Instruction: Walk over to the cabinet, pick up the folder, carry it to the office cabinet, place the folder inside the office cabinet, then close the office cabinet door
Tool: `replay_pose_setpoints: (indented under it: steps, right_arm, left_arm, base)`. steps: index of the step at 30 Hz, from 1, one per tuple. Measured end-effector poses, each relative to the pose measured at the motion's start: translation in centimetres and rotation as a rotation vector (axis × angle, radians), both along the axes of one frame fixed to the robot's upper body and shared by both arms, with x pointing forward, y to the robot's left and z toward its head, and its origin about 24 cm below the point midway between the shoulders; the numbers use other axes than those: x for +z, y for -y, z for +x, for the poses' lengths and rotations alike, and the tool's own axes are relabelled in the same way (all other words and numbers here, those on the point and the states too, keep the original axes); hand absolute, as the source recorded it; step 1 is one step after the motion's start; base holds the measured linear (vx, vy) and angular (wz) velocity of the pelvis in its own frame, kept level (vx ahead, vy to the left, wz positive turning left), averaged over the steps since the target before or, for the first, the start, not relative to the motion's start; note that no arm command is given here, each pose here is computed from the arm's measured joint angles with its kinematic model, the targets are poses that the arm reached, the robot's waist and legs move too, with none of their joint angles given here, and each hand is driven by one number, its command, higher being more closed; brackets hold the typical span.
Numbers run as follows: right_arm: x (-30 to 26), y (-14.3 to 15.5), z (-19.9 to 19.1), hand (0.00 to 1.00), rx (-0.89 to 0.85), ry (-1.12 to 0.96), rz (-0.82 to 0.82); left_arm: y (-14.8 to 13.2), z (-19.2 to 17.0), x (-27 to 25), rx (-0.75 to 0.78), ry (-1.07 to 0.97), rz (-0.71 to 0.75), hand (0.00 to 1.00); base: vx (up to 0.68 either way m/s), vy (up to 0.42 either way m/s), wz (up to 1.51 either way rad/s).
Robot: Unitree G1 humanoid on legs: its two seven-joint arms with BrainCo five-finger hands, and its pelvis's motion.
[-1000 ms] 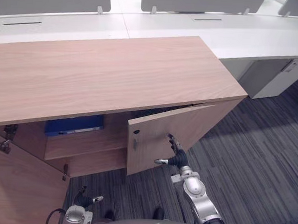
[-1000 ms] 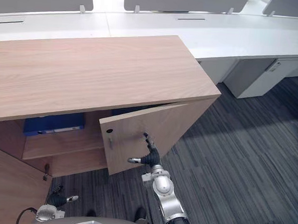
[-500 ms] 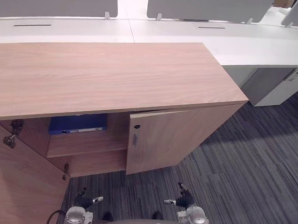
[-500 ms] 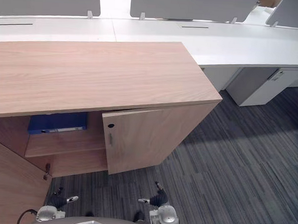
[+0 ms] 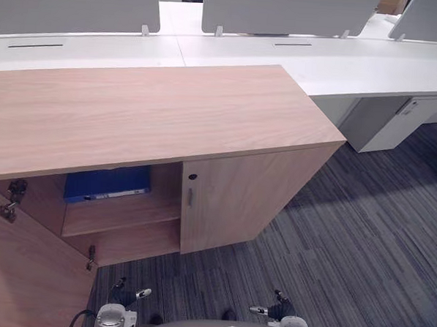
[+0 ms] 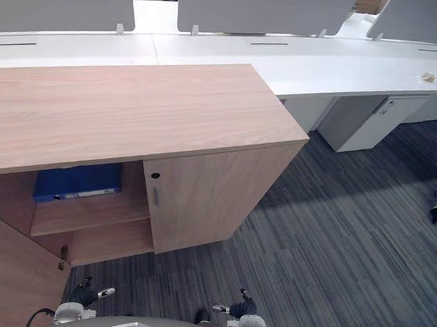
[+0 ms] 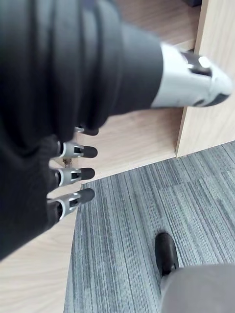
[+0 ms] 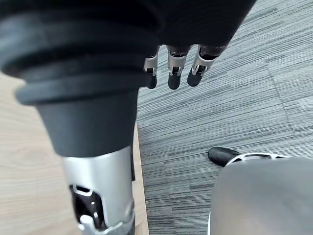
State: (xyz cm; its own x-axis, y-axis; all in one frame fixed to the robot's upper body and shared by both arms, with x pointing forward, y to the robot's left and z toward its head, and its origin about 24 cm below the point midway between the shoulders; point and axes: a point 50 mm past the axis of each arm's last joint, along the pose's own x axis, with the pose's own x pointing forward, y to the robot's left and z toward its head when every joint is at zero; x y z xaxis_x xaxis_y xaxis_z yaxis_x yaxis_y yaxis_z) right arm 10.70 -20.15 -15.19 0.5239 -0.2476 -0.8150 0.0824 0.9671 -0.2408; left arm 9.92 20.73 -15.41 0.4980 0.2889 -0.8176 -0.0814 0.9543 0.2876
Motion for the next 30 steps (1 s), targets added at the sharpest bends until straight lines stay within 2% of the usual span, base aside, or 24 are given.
replay_pose_setpoints:
  steps: [7, 11, 17, 21, 25, 30]
  right_arm:
    - [0.1, 0.2, 0.8, 0.00, -0.027, 0.008, 0.008]
    - [-0.1, -0.1, 0.3, 0.00, -0.043, 0.001, 0.004]
    - [0.6, -0.4, 1.9, 0.00, -0.052, 0.061, 0.004]
    - [1.1, -1.9, 3.6, 0.00, -0.050, 0.115, 0.038]
    - [1.2, -1.3, 3.0, 0.00, -0.073, 0.124, 0.025]
    - [-0.1, -1.6, 0.8, 0.00, -0.137, 0.019, 0.054]
  left_arm:
    - [-0.3, 0.8, 0.3, 0.019, 0.025, -0.002, 0.00]
    - [-0.6, 0.8, 0.4, 0.089, 0.041, -0.019, 0.00]
    - [1.3, 1.7, 0.5, 0.166, 0.097, -0.091, 0.00]
    - [0.8, 2.5, 1.0, 0.199, 0.135, -0.087, 0.00]
    - [1.4, 1.5, 0.6, 0.266, 0.115, -0.116, 0.00]
    - [-1.6, -0.7, 0.4, 0.401, 0.083, -0.063, 0.00]
  base:
    - [0.00, 0.006, 0.19]
    - [0.03, -0.044, 0.74]
    - [-0.04, -0.065, 0.85]
    - [-0.11, 0.007, 0.72]
    - [-0.09, 0.092, 0.51]
    - [0.00, 0.081, 0.61]
